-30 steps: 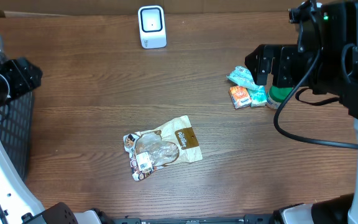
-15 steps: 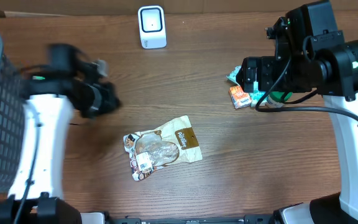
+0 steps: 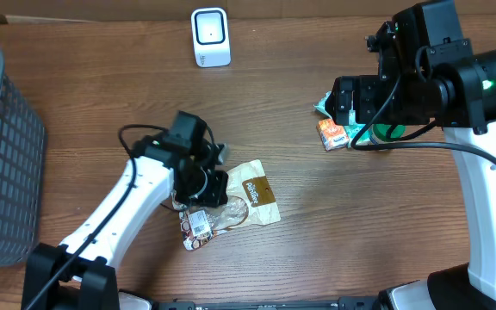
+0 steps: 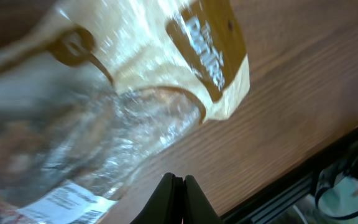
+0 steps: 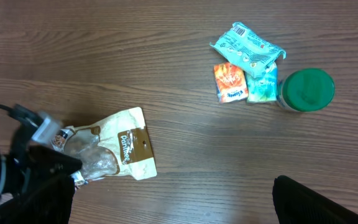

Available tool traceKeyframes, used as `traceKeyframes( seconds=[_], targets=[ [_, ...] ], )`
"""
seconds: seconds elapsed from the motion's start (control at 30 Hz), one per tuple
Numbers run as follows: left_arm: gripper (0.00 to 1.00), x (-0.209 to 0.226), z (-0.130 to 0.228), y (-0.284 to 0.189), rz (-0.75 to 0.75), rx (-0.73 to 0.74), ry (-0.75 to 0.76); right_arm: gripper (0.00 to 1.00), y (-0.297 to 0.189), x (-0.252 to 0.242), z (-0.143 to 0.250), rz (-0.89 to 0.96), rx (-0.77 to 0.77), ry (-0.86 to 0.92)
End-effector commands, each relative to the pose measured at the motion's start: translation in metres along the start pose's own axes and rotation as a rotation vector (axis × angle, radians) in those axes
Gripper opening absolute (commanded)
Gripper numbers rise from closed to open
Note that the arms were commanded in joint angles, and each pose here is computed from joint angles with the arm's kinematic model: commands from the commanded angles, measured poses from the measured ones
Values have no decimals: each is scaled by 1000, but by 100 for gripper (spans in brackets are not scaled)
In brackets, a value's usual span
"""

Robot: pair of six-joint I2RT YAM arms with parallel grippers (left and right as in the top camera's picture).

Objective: Scan the item barcode
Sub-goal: 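Close the left gripper on the beige pouch's top edge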

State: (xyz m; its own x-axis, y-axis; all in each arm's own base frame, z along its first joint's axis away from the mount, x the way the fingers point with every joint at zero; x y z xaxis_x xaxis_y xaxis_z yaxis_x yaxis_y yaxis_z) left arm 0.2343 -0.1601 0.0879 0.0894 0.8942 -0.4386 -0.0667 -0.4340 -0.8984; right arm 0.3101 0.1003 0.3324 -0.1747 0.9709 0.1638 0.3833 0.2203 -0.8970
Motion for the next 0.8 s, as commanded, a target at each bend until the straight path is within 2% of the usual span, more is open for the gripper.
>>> traceKeyframes(
  seconds=[0.0, 0.23, 0.37, 0.6, 0.77],
  targets=[
    [4, 5, 19, 14, -35, 52, 36, 100, 1, -2, -1, 4, -1, -5],
    [4, 24, 51, 33, -79, 140, -60, 100, 2, -2, -1, 4, -2, -5],
    [4, 32, 53, 35, -117, 140, -81, 100, 2, -1, -3, 3, -10, -6],
    [4, 71, 33, 27, -365, 16, -123, 100, 2, -1, -4, 3, -14, -6],
    [4, 82, 6, 24, -440, -118, -92, 100, 2, -1, -4, 3, -13, -6]
  ],
)
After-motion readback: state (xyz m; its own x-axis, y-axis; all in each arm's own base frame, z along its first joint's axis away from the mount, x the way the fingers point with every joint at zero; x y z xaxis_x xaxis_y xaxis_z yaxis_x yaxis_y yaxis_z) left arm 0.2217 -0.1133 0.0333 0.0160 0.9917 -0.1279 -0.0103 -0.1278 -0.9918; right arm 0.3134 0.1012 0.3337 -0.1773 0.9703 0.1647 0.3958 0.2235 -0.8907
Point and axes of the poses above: each gripper's point midway between its finger pads, its own y axis out along the fingers, its own x axis along the line the jaws close on, z = x × y, the point moved 1 cm from there along -y, back along the fingers, and after that the axes turned 5 degrees about -y, right-handed, at the moved point
